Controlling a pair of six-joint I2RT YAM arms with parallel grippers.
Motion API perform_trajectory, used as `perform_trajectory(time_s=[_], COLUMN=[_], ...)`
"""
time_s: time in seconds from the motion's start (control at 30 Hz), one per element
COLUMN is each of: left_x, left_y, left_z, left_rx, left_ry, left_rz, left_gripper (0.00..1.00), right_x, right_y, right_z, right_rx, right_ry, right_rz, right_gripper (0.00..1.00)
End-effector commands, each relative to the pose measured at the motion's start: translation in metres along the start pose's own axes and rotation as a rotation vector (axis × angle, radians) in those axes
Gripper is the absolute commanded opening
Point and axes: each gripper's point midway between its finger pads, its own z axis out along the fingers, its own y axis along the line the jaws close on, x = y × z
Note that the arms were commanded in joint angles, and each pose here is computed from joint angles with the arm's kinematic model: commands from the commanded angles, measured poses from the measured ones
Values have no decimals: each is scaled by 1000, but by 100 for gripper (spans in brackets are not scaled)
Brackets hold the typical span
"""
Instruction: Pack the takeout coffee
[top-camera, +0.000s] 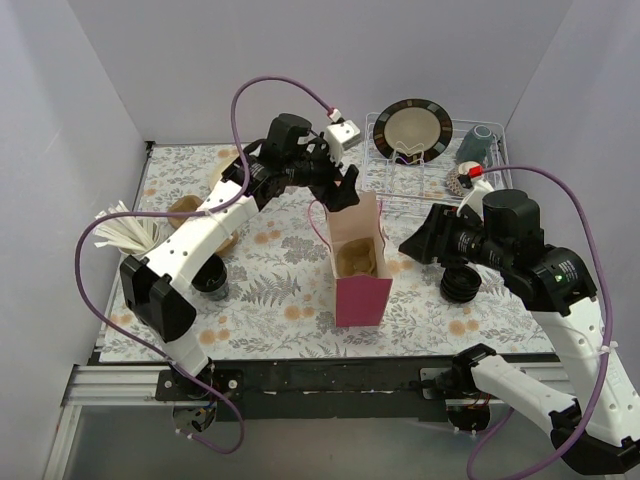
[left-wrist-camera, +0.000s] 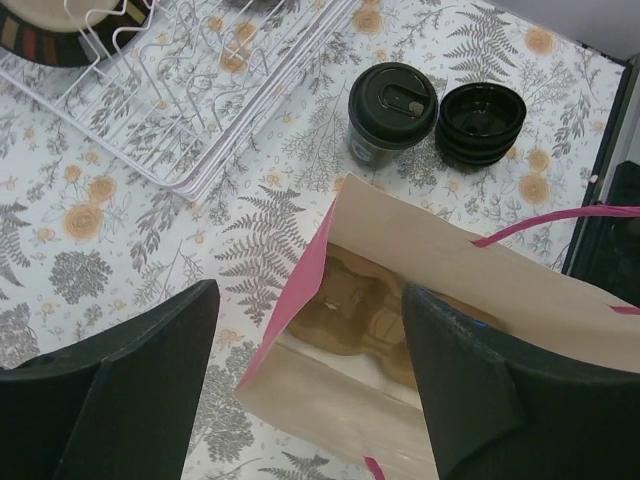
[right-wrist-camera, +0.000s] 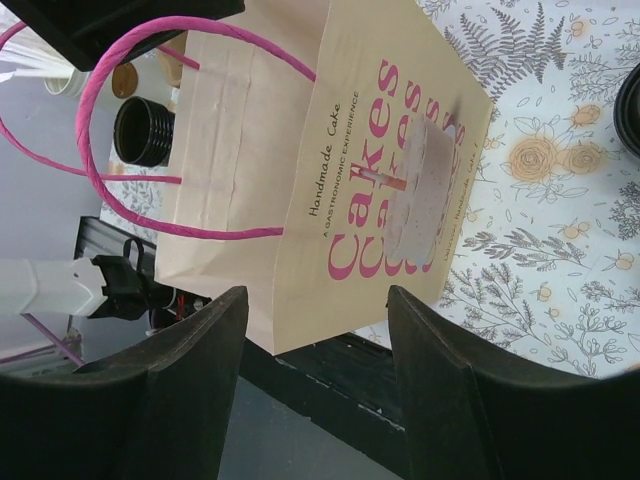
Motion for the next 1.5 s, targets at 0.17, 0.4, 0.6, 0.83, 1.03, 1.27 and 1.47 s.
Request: perform_trajectory(time_s=[0.17, 0.4, 0.6, 0.83, 1.03, 1.27, 1.47], left_x=[1, 11, -7, 21, 34, 47, 49], left_y=[4, 3, 15, 15, 1, -2, -26], left_z=[15, 21, 20, -24, -69, -106, -110], left_rx=[83, 112, -8, -298, -481, -629, -519], left_ry=[20, 40, 36, 113, 48, -14, -41], left_rz=[185, 190, 90, -263, -576, -803, -871], left_gripper=[70, 61, 11, 0, 0, 0, 9], right_x=[-7, -8, -14, -48, -56, -52, -36], right_y=[13, 7, 9, 24, 17, 25, 23], right_z=[-14, -21, -18, -12, -5, 6, 12], right_rx=[-64, -34, -21, 10, 77, 28, 36], right_ry=[-41, -47, -26, -27, -7, 20, 115], right_rz=[-94, -146, -146, -130, -111, -84, -40], right_gripper=[66, 67, 65, 66, 67, 66, 65])
